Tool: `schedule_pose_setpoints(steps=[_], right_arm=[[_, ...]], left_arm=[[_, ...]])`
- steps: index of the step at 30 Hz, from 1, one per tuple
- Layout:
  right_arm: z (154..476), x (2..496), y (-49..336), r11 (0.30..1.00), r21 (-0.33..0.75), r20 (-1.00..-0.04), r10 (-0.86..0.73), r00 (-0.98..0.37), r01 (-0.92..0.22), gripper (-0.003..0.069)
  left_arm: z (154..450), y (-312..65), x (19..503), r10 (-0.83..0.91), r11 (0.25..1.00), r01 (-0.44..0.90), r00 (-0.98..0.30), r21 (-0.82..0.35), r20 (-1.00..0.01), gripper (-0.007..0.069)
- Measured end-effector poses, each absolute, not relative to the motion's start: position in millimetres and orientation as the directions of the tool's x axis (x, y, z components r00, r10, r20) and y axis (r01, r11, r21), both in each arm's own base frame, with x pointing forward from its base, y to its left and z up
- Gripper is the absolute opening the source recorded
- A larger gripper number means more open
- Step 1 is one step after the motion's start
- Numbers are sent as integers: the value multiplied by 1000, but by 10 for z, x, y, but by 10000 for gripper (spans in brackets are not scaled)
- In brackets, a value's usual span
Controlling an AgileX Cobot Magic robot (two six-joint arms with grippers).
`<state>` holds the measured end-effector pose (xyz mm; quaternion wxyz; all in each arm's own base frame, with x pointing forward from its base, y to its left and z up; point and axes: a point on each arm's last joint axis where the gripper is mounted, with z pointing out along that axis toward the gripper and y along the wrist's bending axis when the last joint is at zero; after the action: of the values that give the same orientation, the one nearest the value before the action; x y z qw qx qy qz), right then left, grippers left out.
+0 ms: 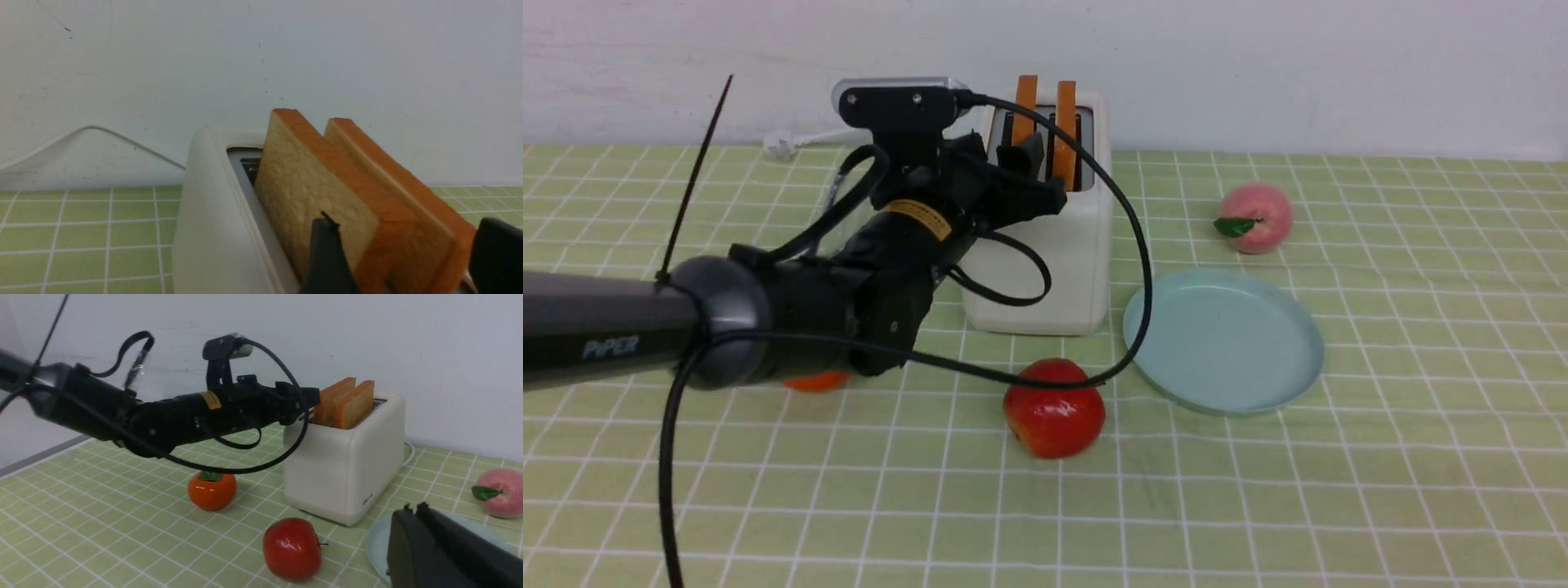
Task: Take toasted bread from bread machine on green coffee tablecloth place on plate.
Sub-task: 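Reach for a toast slice standing in the toaster with the left gripper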
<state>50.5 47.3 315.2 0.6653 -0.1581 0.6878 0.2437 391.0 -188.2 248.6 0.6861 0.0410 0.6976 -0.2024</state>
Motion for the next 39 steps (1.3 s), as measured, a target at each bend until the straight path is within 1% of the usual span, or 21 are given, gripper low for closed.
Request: schedule_pose_setpoints(steps=[6, 12, 17, 19, 23, 25, 26, 27, 29, 32, 35, 38, 39], right_arm=[[3149, 502, 478, 828, 122, -993, 102, -67, -547, 1], [3149, 502, 478, 828, 122, -993, 102, -66, -547, 4], [3149, 502, 477, 829, 122, -993, 102, -66, -546, 6], [3150, 503, 477, 829, 122, -993, 103, -66, -545, 8], [3150, 503, 476, 829, 122, -993, 103, -65, -545, 11], [3152, 505, 473, 832, 122, -993, 104, -63, -542, 11], [3152, 505, 473, 832, 122, -993, 104, -63, -542, 11], [3153, 506, 471, 833, 122, -993, 105, -62, -540, 11], [3157, 510, 465, 837, 122, -993, 108, -57, -534, 11], [3164, 517, 454, 844, 123, -992, 113, -50, -523, 10], [3171, 523, 443, 850, 123, -992, 118, -42, -512, 10], [3174, 525, 439, 853, 123, -992, 120, -39, -508, 7], [3174, 525, 439, 853, 123, -992, 120, -39, -508, 6]], left_arm=[[2432, -1952, 4134, -194, 918, 340, -69, -206, -979, 430], [2397, -2050, 4333, -163, 923, 345, -51, -171, -985, 396], [2391, -2084, 4487, -133, 942, 308, -21, -133, -991, 357], [2395, -2081, 4511, -137, 946, 295, -18, -137, -990, 344], [2391, -2062, 4533, -148, 953, 265, -20, -147, -989, 268], [2390, -2059, 4534, -149, 954, 262, -21, -149, -989, 208], [2390, -2058, 4534, -150, 954, 261, -21, -150, -988, 208], [2390, -2057, 4535, -151, 954, 259, -22, -151, -988, 151], [2394, -2056, 4534, -151, 954, 259, -21, -151, -988, 111], [2403, -2056, 4530, -152, 953, 260, -27, -154, -988, 106], [2465, -2053, 4511, -153, 951, 265, -34, -157, -988, 106], [2657, -2032, 4458, -160, 949, 274, -15, -158, -987, 106], [2797, -2013, 4419, -163, 948, 279, 13, -153, -986, 106]])
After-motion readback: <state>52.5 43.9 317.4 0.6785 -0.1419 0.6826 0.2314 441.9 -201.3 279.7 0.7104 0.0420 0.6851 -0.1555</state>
